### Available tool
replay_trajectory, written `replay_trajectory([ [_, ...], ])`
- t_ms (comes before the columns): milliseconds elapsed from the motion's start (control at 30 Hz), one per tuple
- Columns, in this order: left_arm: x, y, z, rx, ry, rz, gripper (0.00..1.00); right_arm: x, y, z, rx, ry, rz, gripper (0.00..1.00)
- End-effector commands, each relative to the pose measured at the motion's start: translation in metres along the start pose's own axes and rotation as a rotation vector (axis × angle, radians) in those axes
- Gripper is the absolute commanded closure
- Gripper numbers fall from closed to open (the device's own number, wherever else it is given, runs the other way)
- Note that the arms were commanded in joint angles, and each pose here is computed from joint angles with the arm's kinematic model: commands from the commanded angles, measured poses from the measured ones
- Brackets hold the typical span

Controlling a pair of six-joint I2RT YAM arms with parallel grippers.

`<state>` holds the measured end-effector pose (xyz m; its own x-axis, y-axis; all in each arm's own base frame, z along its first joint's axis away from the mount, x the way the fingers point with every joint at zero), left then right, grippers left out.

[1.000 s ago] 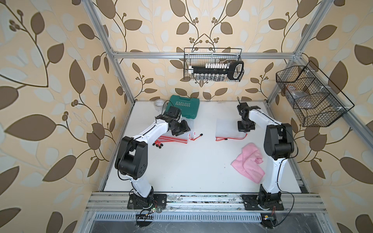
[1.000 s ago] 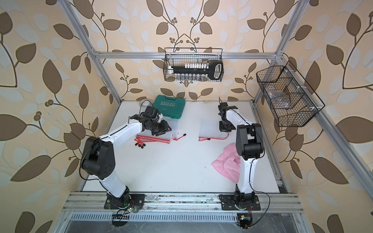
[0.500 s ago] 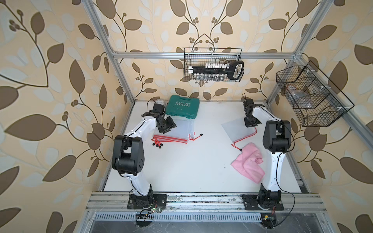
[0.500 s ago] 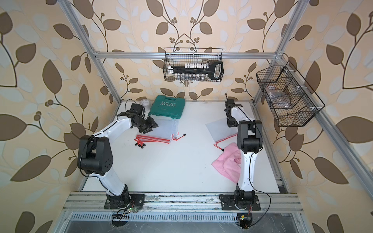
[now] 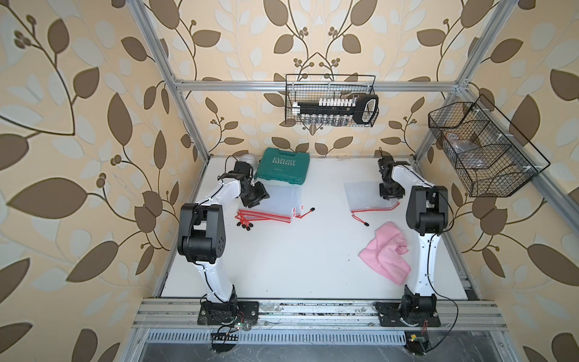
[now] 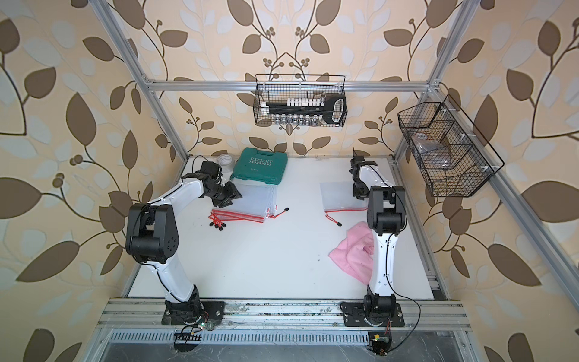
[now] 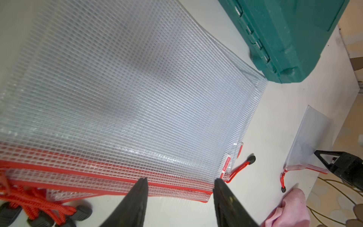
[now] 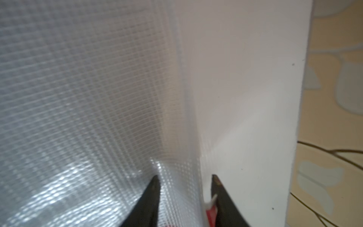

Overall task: Wipe the document bag
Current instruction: Place the document bag at the center of the board, then pick up the document bag.

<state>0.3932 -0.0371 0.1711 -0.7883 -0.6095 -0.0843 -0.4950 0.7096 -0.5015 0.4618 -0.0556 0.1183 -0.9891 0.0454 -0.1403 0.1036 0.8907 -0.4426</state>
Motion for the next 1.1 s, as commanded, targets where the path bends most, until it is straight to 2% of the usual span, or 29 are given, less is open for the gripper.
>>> replay_trajectory([
  [0,-0.010,0.004,-0.006,-0.026,-0.033,-0.010,0.41,0.004,-0.007,-0.016,-0.015,-0.020,0.026,0.07],
  [33,-0.011,0.006,-0.005,-0.030,-0.034,-0.022,0.41,0.004,-0.010,-0.023,-0.019,-0.031,0.036,0.02],
  [267,-0.022,0.033,-0.012,-0.068,-0.085,-0.168,0.40,0.018,-0.018,-0.088,-0.034,-0.117,0.075,0.02],
  [500,-0.025,0.065,0.000,-0.045,-0.081,-0.331,0.39,0.037,0.040,-0.137,-0.266,-0.224,-0.033,0.02],
  [700,-0.039,0.080,-0.013,-0.028,-0.155,-0.357,0.41,0.043,0.084,-0.159,-0.344,-0.255,-0.137,0.02],
  [1067,-0.045,0.083,-0.027,0.023,-0.201,-0.307,0.43,0.039,0.094,-0.163,-0.381,-0.244,-0.165,0.02],
])
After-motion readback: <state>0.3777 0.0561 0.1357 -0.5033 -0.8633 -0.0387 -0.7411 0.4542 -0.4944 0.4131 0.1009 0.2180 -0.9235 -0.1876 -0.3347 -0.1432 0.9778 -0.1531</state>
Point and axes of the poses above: each gripper's point midway between its finger pads, its own z axis out along the fingers, its own y axis along the line the jaws close on, x = y × z, the point moved 9 cm from there along -z, back along the fingers, and after that the axes turned 10 degrees about -z, right-handed, at the moved point
